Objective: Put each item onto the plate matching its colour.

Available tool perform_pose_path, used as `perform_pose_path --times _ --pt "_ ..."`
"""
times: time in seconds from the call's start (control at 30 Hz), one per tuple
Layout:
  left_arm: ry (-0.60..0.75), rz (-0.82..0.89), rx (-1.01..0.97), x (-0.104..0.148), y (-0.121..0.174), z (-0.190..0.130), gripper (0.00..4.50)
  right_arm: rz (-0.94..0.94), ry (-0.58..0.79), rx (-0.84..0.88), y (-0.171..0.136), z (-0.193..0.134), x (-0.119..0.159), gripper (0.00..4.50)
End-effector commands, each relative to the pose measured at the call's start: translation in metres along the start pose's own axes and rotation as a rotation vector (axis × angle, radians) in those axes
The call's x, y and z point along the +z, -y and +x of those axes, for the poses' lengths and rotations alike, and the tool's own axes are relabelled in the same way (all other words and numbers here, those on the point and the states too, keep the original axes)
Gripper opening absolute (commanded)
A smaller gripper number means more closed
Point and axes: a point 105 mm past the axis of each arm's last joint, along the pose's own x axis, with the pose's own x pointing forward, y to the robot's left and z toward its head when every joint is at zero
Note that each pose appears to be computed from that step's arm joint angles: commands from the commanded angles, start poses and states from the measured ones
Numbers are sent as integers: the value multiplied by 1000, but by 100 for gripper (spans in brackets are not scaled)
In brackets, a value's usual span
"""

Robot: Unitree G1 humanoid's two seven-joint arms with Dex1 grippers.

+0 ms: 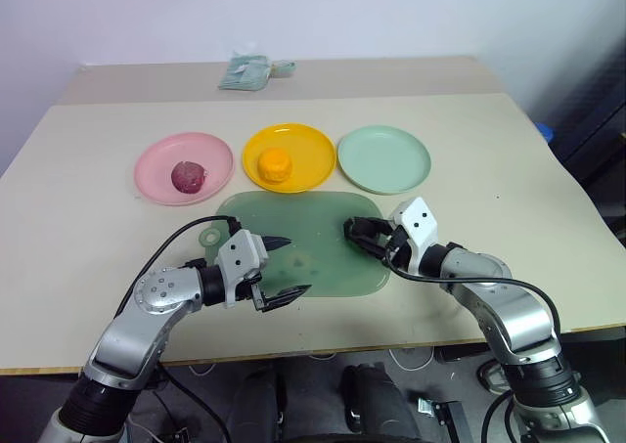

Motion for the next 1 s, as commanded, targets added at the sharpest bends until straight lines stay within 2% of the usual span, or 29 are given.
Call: perform_pose_path --times 0.03,0.17,0.27,0.47,0.7,0.8,0.93,1.0 --pt "43 34 15 11 -1 -1 450 -42 76 -35 7 1 20 130" --pt "53 29 68 12 -10 -1 450 -48 168 -82 19 6 49 130" --pt "71 30 165 15 -26 3 450 -56 186 -170 43 17 63 130" --pt "108 -4 302 23 -50 7 450 -34 92 -391 105 48 60 130" --pt "106 -29 352 27 -52 6 450 -13 53 -454 134 70 55 130" --pt "103 -32 363 28 -49 4 450 3 68 -429 135 71 56 230" --pt "96 -36 373 29 -49 3 450 -12 102 -428 136 69 61 434" --pt "84 -32 406 27 -54 -4 450 -35 184 -413 134 60 74 443"
